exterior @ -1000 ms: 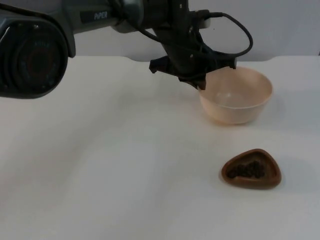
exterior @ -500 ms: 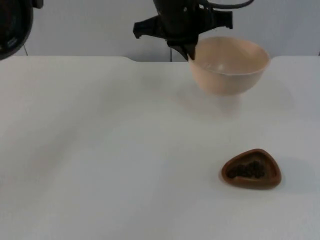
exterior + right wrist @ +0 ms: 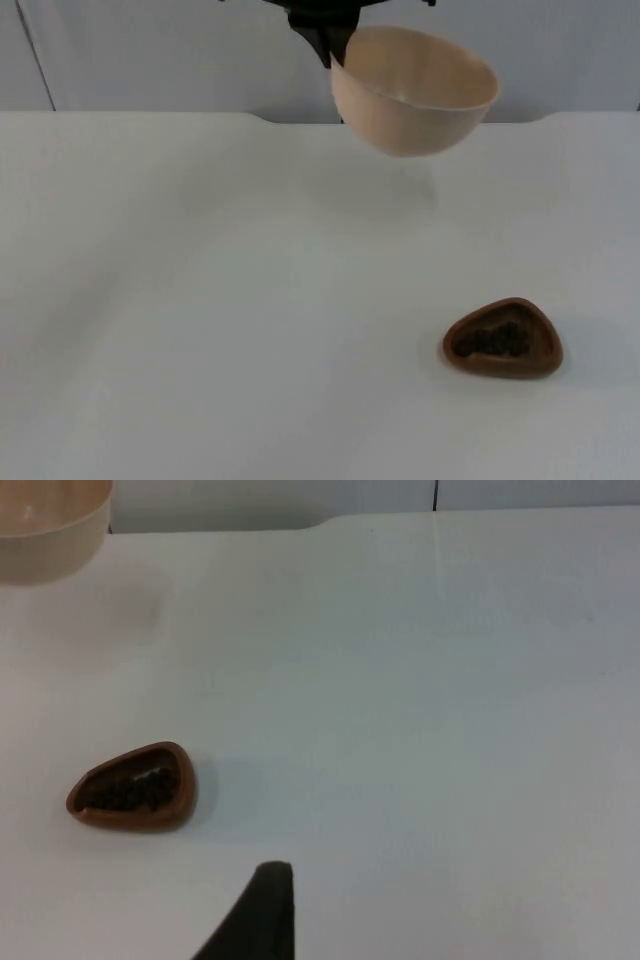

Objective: Pick up the bowl with the left hand and pour the coffee beans from the cup into the bowl with the right hand.

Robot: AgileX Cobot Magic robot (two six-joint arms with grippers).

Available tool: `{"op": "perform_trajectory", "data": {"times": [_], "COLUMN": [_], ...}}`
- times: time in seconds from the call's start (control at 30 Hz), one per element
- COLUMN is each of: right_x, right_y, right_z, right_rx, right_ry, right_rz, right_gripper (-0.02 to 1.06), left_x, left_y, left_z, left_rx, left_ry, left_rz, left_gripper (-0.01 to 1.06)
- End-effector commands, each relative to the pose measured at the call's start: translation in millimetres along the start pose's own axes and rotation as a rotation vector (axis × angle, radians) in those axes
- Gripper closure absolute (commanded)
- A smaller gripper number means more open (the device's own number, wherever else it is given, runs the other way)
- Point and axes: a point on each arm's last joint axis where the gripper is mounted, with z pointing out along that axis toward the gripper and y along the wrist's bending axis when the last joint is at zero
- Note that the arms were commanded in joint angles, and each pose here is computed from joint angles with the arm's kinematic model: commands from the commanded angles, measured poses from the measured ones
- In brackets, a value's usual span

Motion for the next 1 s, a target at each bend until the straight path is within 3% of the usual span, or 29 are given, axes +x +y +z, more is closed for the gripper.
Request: {"op": "perform_trajectory", "data": {"times": [0.0, 0.2, 0.27, 0.43, 0.57, 0.73, 0.97], "right_x": [-0.2, -0.2, -0.2, -0.2, -0.2, -0.2, -0.2], "right_y": [0.1, 0.1, 0.1, 0.1, 0.1, 0.1, 0.1], "right_z": [0.9, 0.9, 0.9, 0.9, 0.9, 0.9, 0.9], "right_rx": [0.004, 0.004, 0.004, 0.004, 0.004, 0.004, 0.004], "right_ry": [0.003, 0.003, 0.003, 0.003, 0.003, 0.003, 0.003], "right_rz": [0.0, 0.0, 0.0, 0.0, 0.0, 0.0, 0.0], "right_gripper": [-0.01, -0.01, -0.01, -0.01, -0.01, -0.01, -0.01], "left_x": [0.5, 13.1, 17.0, 34.2, 49.1, 90.3, 127.1], "left_y": [-9.1, -24.6, -23.8, -12.6, -3.4, 18.2, 39.8], "left_z": [-11.3, -9.9, -6.7, -9.2, -19.8, -36.9, -41.3], "left_rx": [0.034, 0.135, 0.134, 0.098, 0.126, 0.146, 0.146], "left_ry": [-0.019, 0.032, 0.04, 0.026, -0.035, -0.066, -0.058], "left_rz": [-0.003, 0.014, 0.018, 0.048, 0.03, 0.036, 0.019], "left_gripper": [1.05, 1.05, 1.05, 1.05, 1.05, 1.05, 1.05]}}
